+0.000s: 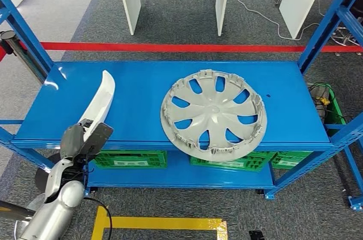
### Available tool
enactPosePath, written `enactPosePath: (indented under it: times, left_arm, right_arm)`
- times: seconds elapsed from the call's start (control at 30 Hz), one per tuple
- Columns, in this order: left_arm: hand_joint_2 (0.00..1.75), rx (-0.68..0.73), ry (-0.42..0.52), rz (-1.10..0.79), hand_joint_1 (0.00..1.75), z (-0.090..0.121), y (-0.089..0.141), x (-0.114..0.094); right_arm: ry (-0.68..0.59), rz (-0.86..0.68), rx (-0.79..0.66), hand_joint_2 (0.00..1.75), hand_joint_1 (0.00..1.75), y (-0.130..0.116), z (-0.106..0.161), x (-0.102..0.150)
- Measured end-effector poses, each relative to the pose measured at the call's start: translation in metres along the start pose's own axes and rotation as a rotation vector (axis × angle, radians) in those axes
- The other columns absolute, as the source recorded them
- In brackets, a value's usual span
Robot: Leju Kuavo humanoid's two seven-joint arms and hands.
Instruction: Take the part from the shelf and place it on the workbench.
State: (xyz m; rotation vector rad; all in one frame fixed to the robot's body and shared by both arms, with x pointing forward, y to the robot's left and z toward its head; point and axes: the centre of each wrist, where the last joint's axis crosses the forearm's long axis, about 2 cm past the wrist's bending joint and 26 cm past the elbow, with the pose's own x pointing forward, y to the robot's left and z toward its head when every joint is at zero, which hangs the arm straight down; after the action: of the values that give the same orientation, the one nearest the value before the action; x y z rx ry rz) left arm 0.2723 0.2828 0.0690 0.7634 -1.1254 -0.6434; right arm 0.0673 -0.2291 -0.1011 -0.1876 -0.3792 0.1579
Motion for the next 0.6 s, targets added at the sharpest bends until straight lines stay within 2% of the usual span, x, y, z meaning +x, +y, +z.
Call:
enactPosePath:
  times: [0.6]
  left_arm:
    - [1.75, 0.016, -0.049, -0.003, 1.75, 0.0067, -0.0043, 0.0045]
  right_arm:
    - [0.0, -0.009, 0.002, 1.75, 0.0, -0.0001, 0.0003, -0.0032]
